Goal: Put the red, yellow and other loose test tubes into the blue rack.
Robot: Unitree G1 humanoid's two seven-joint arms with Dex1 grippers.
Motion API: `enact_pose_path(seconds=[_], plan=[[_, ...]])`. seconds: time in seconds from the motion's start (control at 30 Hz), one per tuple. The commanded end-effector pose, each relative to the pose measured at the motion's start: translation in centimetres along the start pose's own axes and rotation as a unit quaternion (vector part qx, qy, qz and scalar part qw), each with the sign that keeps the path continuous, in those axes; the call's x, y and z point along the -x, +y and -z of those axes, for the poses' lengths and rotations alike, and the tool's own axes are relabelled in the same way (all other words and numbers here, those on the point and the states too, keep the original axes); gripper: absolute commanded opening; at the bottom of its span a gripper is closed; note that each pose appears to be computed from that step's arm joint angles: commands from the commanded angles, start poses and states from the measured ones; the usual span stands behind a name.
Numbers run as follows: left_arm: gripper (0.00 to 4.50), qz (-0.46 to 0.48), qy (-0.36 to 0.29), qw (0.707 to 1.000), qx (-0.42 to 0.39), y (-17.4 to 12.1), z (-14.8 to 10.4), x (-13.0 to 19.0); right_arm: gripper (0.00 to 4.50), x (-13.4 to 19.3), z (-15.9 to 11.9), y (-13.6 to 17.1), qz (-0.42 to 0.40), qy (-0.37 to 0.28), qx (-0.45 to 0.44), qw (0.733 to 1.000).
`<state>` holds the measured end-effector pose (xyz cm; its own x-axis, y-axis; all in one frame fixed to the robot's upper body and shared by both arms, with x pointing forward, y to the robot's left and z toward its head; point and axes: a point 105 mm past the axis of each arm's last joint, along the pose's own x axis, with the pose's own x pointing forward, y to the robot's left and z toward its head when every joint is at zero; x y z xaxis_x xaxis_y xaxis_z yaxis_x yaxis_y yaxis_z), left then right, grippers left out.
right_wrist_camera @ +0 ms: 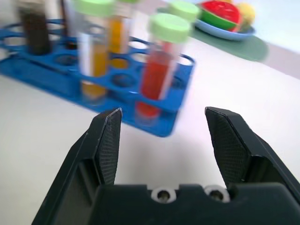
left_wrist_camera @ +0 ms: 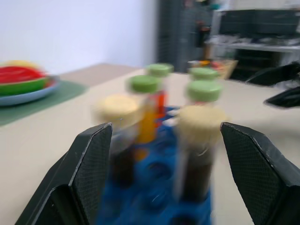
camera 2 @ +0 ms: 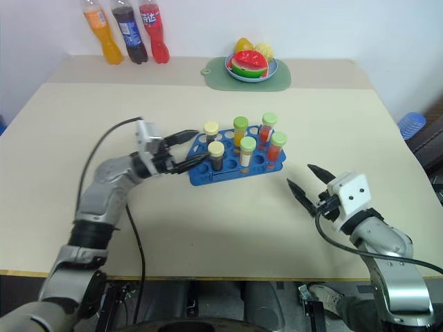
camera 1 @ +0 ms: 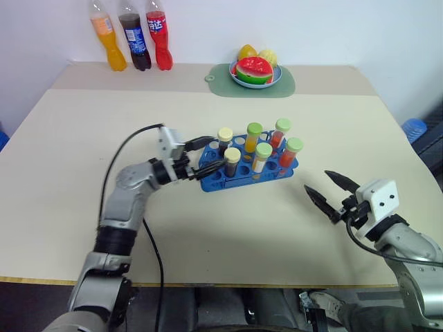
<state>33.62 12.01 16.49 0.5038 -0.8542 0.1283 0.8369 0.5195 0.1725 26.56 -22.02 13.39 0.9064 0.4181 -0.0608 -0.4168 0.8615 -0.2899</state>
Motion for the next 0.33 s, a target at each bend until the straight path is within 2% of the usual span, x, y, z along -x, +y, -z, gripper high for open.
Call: enact_pose_path(seconds=[0.03, 0.13, 0.33], plan=[[3.79, -0.021, 0.021, 0.999, -0.041, 0.3, -0.7, 2.7, 3.12, 0.8, 0.2, -1.0, 0.012, -0.004, -0.003, 1.000], [3.79, -0.052, 0.064, 0.996, -0.033, 0.6, -0.6, 5.8, 3.12, 1.9, 1.3, -1.5, 0.020, 0.016, -0.005, 1.000], [3.79, -0.064, 0.114, 0.991, -0.018, -0.3, -0.7, 8.7, 3.12, 4.1, 1.8, -1.9, 0.038, 0.023, -0.022, 0.999]])
